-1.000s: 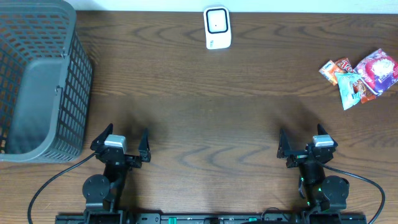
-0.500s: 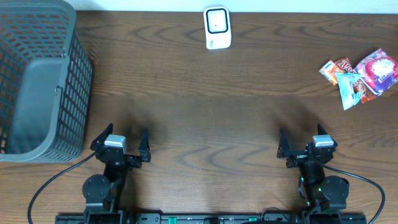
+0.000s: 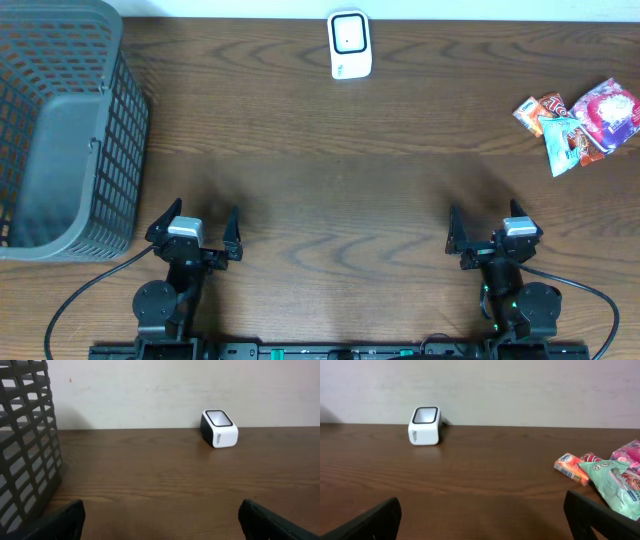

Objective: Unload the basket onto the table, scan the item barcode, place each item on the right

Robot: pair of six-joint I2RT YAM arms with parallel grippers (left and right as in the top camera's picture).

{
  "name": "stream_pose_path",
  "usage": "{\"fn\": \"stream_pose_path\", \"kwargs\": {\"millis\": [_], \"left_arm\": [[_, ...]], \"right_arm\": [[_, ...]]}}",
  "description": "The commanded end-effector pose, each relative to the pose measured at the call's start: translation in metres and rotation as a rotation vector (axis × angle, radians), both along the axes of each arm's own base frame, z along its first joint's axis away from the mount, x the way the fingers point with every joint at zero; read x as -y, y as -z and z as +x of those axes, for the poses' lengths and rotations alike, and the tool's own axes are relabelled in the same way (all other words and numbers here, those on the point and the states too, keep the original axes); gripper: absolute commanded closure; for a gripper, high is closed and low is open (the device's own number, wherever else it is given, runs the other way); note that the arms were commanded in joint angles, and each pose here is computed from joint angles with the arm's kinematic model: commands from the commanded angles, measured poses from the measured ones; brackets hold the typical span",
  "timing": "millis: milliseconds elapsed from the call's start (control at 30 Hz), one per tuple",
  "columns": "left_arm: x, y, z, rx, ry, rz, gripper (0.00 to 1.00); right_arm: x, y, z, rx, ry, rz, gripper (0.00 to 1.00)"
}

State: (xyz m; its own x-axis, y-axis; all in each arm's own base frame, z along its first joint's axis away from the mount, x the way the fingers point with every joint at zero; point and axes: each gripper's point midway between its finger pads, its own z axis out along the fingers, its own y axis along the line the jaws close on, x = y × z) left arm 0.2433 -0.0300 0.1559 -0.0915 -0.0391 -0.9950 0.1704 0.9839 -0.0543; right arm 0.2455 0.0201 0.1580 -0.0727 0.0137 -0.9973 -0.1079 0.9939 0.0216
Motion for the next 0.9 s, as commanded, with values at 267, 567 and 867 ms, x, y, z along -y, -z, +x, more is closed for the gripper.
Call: {"fn": "stream_pose_path", "kwargs": {"millis": [267,567,867], "left_arm": [[-0.002,0.015,-0.001,-0.052,-0.011,0.011,0.02],[-0.009,0.016,0.0,-0.056,-0.047,0.015,0.02],[-0.007,0.016,-0.001,-0.056,-0.04,0.009,0.02]], "right_arm": [[0.002,0.0,0.0,0.0,0.011,0.014,0.01],[0.002,0.0,0.0,0.0,0.011,0.014,0.01],[0.002,0.0,0.0,0.0,0.011,0.014,0.01]]}}
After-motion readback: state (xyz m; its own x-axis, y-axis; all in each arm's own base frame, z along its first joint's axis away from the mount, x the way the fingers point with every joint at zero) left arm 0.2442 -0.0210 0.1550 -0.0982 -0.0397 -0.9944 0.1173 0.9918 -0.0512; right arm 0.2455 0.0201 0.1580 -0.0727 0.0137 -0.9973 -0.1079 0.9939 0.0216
